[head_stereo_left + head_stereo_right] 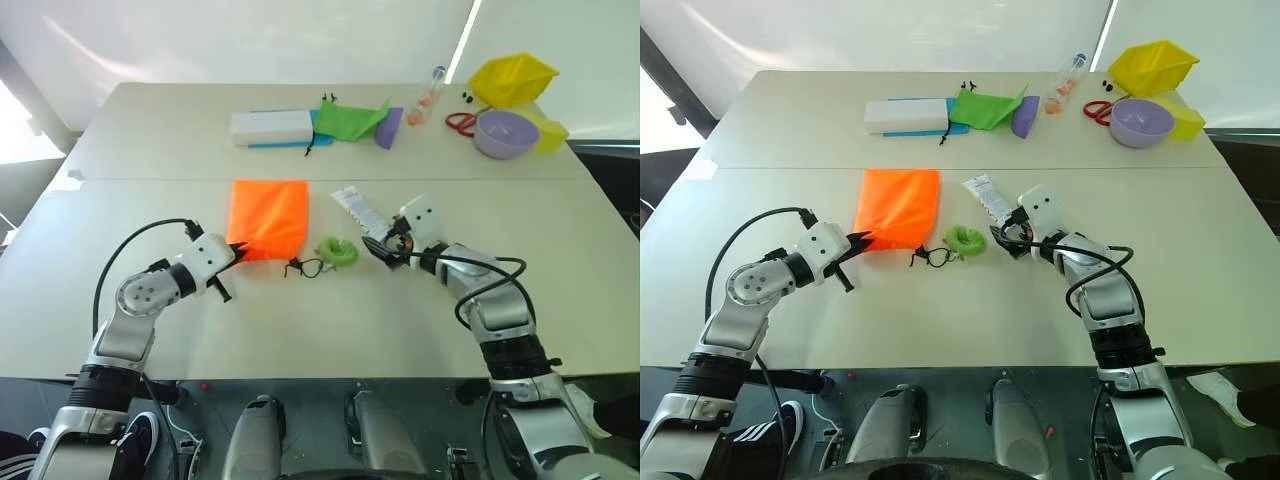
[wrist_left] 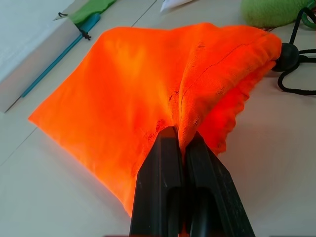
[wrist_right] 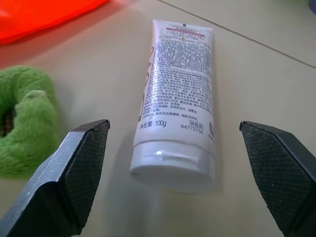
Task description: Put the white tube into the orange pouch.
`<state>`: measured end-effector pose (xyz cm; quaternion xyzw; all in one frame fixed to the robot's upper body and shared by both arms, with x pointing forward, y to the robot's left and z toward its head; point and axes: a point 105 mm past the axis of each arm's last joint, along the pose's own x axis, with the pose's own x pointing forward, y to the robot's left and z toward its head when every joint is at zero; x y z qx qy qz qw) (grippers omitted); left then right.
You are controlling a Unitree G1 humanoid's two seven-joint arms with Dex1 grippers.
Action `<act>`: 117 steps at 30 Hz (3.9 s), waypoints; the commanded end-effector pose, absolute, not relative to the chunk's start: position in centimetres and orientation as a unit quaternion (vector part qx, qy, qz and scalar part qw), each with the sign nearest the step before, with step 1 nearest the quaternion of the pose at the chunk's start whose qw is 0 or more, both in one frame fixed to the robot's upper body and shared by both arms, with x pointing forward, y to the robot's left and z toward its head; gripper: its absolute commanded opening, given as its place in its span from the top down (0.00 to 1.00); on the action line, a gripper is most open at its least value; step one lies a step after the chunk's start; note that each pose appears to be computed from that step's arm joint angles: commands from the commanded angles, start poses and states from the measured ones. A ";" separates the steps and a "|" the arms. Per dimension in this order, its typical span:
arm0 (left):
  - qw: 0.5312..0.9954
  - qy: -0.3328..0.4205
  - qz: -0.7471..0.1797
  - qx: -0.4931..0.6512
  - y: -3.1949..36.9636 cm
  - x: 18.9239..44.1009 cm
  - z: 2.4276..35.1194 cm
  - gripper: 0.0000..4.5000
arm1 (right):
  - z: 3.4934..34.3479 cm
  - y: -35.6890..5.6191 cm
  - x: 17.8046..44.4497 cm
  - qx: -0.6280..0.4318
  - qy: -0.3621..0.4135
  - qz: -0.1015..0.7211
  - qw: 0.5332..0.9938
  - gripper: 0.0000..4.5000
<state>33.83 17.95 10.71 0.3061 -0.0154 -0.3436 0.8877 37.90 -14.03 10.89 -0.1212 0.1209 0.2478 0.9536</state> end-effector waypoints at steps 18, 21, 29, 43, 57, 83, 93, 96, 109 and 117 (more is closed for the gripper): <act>0.883 -0.027 -0.361 0.299 17.1 33.3 11.5 1.00 | 15.4 -13.1 35.4 -0.068 0.053 0.334 0.939 0.60; 0.883 -0.027 -0.364 0.296 16.9 33.1 11.9 1.00 | 15.6 -11.2 30.1 -0.072 0.051 0.459 0.884 0.60; 0.873 -0.028 -0.386 0.298 16.0 32.8 13.4 1.00 | 11.9 -9.9 25.2 -0.113 0.119 0.537 0.827 0.60; 0.863 -0.023 -0.396 0.312 15.4 32.5 15.0 1.00 | 12.4 -5.9 28.9 -0.081 0.049 0.462 0.882 0.60; 0.866 -0.029 -0.403 0.295 13.4 32.0 16.1 1.00 | 11.6 -5.0 29.3 -0.070 0.087 0.423 0.899 0.60; 0.872 -0.020 -0.403 0.277 14.0 31.9 15.0 1.00 | 12.7 -5.3 30.2 -0.018 0.114 0.398 0.910 0.60; 0.874 -0.022 -0.405 0.268 14.0 31.9 14.5 1.00 | 12.6 -3.3 31.4 0.006 0.113 0.361 0.926 0.60; 0.874 -0.019 -0.405 0.269 14.1 31.8 14.3 1.00 | 13.1 -4.4 32.2 0.023 0.110 0.341 0.933 0.60; 0.880 -0.025 -0.403 0.250 13.5 31.9 14.1 1.00 | 12.3 -2.7 31.3 -0.006 0.129 0.384 0.914 0.60; 0.881 -0.028 -0.407 0.238 13.2 31.9 14.1 1.00 | 12.5 -1.5 32.9 0.017 0.124 0.366 0.922 0.60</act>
